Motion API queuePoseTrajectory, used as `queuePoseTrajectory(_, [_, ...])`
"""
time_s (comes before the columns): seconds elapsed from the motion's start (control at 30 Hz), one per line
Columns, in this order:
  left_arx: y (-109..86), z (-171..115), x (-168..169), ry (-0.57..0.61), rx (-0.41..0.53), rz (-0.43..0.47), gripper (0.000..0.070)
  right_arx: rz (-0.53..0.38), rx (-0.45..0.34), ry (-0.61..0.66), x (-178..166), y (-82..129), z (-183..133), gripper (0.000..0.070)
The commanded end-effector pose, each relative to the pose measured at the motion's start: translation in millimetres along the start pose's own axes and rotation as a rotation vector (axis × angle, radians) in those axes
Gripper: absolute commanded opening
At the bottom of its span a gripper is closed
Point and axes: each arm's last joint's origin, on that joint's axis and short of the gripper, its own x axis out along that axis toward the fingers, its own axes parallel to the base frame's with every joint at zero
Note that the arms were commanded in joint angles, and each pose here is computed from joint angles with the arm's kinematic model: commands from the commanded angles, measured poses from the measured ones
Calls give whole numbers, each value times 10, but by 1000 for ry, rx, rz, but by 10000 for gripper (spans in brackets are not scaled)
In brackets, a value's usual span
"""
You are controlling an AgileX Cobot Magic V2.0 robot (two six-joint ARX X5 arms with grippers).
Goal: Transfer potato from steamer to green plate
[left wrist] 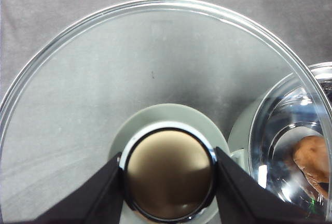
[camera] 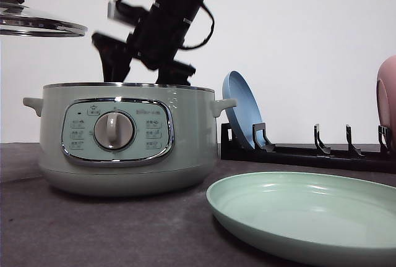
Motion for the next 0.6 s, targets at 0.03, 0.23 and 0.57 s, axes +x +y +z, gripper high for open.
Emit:
queuePoseTrajectory(0.03, [11,76,-142,-81,-11,6,2,1,-14,3,98,47,9,492])
queuePoseTrajectory(0.23, [11,75,-142,-80,-11,6,1,-15,-11,36,207,35,-44,492])
queuePoseTrajectory(0.57, [11,75,-142,-80,-11,6,1,-18,-8,73,295,31,-98,468])
